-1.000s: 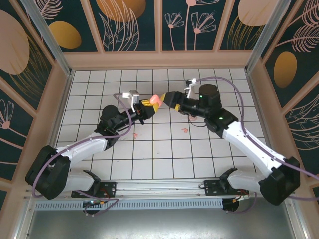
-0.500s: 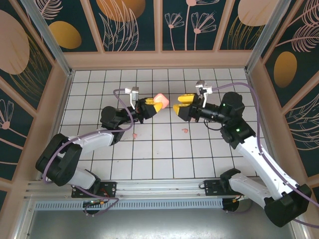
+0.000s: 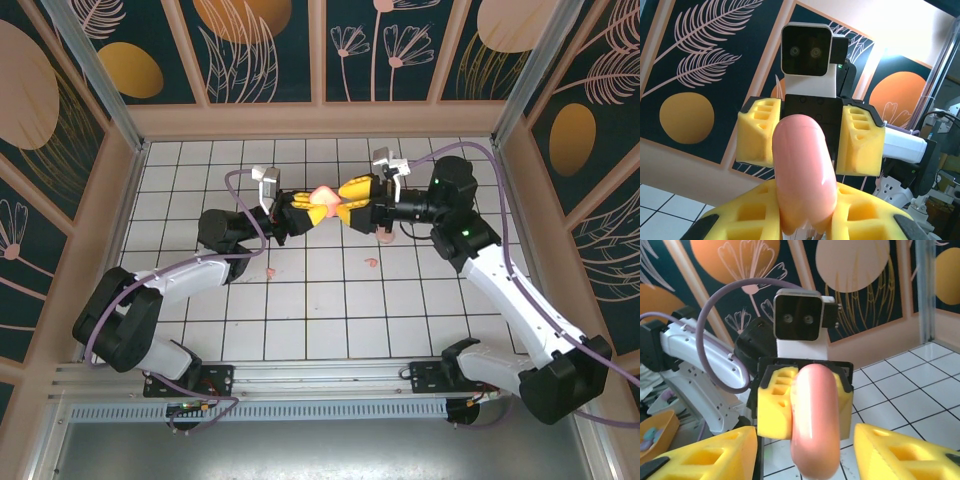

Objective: Insert wireless bluetooth earbuds into charging case

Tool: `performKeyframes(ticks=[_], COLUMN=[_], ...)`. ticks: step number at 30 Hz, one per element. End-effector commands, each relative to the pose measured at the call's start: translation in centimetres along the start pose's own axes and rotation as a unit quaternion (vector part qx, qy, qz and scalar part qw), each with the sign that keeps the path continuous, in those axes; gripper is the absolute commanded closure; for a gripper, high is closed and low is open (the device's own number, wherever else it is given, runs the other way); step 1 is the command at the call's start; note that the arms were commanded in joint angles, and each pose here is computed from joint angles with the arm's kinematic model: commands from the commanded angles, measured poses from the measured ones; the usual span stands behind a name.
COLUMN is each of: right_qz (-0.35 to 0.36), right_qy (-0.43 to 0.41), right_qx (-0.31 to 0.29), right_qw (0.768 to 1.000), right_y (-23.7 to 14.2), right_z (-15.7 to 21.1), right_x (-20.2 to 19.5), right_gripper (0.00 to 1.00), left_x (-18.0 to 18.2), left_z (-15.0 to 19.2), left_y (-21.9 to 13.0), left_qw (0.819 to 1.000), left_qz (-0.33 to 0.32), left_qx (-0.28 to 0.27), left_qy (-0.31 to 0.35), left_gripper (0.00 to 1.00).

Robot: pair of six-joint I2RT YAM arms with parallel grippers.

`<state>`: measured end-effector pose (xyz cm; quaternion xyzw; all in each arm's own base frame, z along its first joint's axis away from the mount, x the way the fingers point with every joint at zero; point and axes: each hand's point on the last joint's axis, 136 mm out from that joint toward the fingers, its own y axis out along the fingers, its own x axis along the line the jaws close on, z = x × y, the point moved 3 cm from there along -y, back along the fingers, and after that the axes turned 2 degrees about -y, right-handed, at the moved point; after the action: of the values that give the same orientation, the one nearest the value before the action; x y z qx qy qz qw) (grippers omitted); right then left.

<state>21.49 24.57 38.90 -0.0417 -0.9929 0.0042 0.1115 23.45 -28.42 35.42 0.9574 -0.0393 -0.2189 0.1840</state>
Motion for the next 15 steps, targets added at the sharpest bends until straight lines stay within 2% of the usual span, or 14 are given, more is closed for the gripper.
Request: performKeyframes(ticks=[1,15], right_qz=[-0.044,-0.050], right_qy=[-0.033,-0.026], right_qx=[-0.001,0.004], right_qw=[0.998,0.998], right_y=[0.29,0.60], right_z=[-1.18,-0.87], right_x=[1.72,1.56], right_gripper=[0.50,0.78], left_x=[-1.57,-2.04], left_z=[-1.53,-2.19], left_y=[0.30,0.67], left_qw=[0.999,0.998], left_qz=[0.024,0.031], left_qx=[-0.006,-0.005], left_qy=[0.034,0.046], left_gripper=[0.84,0.85])
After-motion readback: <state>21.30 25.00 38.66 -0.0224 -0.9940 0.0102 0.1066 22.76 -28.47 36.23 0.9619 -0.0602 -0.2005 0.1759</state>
